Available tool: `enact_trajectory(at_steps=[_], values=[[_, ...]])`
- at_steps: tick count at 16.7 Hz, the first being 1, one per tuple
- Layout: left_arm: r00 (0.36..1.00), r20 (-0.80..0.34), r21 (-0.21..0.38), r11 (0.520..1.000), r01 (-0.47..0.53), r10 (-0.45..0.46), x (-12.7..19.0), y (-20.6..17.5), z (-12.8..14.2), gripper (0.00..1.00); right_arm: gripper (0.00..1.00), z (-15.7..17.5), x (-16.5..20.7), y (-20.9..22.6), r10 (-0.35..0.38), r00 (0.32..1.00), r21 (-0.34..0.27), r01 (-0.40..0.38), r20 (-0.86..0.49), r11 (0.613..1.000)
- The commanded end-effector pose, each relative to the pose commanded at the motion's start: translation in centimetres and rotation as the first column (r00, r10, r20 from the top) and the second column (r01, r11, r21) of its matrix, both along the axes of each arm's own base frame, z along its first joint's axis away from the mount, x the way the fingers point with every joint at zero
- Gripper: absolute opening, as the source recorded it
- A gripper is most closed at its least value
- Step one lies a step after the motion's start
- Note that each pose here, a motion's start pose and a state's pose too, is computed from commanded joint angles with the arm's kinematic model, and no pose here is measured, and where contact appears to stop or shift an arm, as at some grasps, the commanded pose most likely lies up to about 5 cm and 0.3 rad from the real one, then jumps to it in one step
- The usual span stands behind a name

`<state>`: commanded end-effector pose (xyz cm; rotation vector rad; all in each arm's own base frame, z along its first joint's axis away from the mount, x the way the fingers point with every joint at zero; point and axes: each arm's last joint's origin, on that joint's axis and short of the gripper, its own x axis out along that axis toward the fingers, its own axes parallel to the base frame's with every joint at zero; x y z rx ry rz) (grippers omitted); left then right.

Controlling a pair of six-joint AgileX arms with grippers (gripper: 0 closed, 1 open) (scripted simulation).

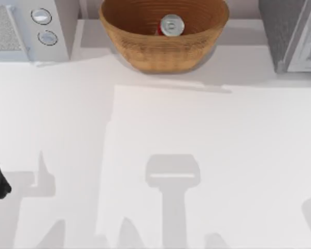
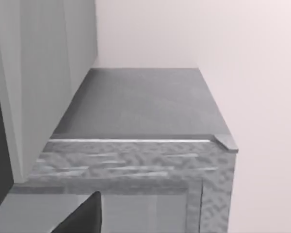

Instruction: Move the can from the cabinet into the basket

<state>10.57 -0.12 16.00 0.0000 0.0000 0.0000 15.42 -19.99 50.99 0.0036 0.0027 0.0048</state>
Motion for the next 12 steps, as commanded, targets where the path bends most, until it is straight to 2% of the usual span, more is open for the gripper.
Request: enact_trajectory(at_steps=[7, 12], values=[[1.0, 0.0, 0.0, 1.0, 0.0, 0.0, 0.0, 0.0, 0.0, 1.0, 1.0, 0.1, 0.6, 0.3, -0.002, 1.0, -0.001, 0.002, 0.002, 1.0], [1.0, 0.0, 0.0, 1.0, 0.0, 0.0, 0.0, 0.0, 0.0, 1.0, 1.0, 0.3, 5.1, 4.0, -0.002, 1.0, 0.002, 0.002, 0.004, 1.0]])
